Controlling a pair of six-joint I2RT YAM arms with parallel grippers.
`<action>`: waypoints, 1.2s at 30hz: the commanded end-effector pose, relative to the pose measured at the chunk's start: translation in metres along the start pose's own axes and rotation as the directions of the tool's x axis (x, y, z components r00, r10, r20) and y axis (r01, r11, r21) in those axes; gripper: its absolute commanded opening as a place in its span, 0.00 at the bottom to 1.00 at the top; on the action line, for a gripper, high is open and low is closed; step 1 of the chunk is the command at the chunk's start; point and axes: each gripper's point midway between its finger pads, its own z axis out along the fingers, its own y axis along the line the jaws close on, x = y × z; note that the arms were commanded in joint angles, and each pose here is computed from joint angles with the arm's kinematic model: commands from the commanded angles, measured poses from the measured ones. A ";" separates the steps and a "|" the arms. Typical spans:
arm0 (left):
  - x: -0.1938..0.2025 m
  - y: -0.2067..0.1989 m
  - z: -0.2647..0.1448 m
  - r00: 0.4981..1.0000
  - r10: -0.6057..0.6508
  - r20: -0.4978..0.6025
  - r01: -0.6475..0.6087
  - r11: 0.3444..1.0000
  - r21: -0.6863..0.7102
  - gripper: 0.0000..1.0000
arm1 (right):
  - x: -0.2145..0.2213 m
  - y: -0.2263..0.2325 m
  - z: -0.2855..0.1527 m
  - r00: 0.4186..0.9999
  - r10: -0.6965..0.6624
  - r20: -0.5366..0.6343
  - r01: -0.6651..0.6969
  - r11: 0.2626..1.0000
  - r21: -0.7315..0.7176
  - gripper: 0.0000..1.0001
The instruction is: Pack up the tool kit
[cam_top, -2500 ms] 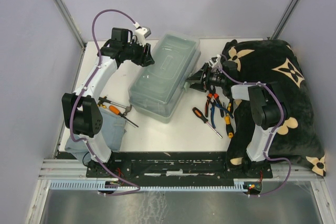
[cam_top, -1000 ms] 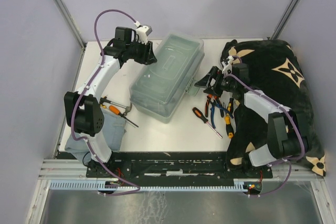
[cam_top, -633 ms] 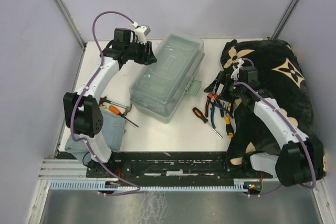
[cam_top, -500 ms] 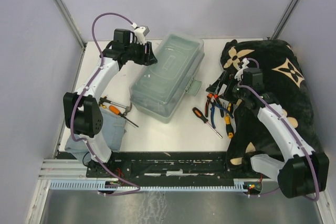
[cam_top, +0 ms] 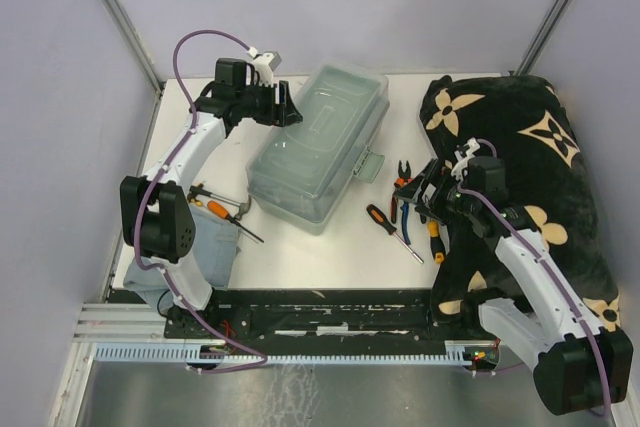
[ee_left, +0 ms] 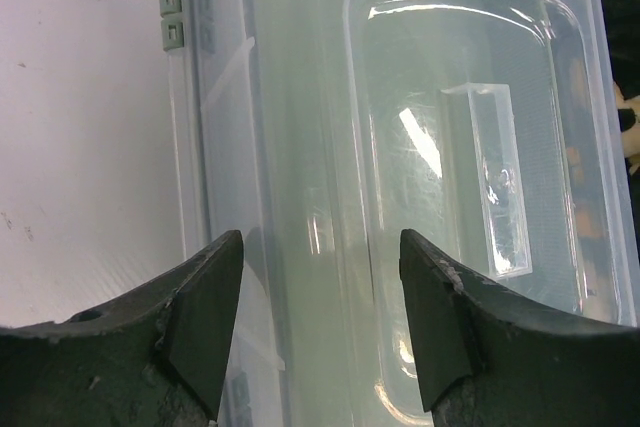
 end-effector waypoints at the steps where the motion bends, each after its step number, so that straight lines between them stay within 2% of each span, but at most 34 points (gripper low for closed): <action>1: 0.067 0.017 0.005 0.970 -0.135 -0.200 0.124 0.990 -0.065 0.69 | -0.008 0.017 -0.009 0.999 -0.007 0.048 0.010 0.998 -0.062 0.92; 8: 0.074 0.019 0.014 0.959 -0.175 -0.225 0.176 0.984 -0.016 0.71 | -0.024 0.038 -0.005 0.993 0.036 0.110 -0.020 0.989 -0.144 0.92; 15: 0.067 0.004 0.020 0.954 -0.192 -0.230 0.217 0.972 0.088 0.73 | -0.016 0.052 0.013 0.997 0.022 0.074 -0.006 0.979 -0.203 0.92; 18: 0.071 0.019 0.019 0.954 -0.198 -0.223 0.204 0.979 0.006 0.77 | -0.020 0.072 0.024 0.997 0.009 0.076 0.011 0.967 -0.255 0.92; 20: 0.078 0.023 0.021 0.944 -0.218 -0.246 0.227 0.974 0.007 0.76 | -0.022 0.089 0.039 0.997 0.006 0.073 0.016 0.954 -0.301 0.92; 22: 0.089 0.021 0.027 0.925 -0.240 -0.294 0.262 0.964 0.040 0.68 | -0.020 0.109 0.055 0.998 -0.025 0.058 0.043 0.945 -0.324 0.92; 25: 0.098 0.022 0.032 0.910 -0.265 -0.319 0.295 0.954 0.047 0.48 | -0.025 0.129 0.083 0.997 -0.063 0.034 0.070 0.941 -0.330 0.92; 29: 0.097 0.028 0.030 0.898 -0.355 -0.260 0.386 0.919 0.076 0.26 | -0.038 0.131 0.110 0.998 -0.025 0.059 0.043 0.948 -0.316 0.92; 32: 0.102 0.037 0.029 0.870 -0.443 -0.215 0.469 0.879 0.088 0.16 | -0.040 0.118 0.118 0.997 -0.004 0.075 0.025 0.962 -0.273 0.93; 36: 0.093 0.031 0.027 0.868 -0.452 -0.206 0.482 0.868 0.123 0.09 | -0.036 0.115 0.124 0.998 -0.005 0.061 0.022 0.959 -0.283 0.94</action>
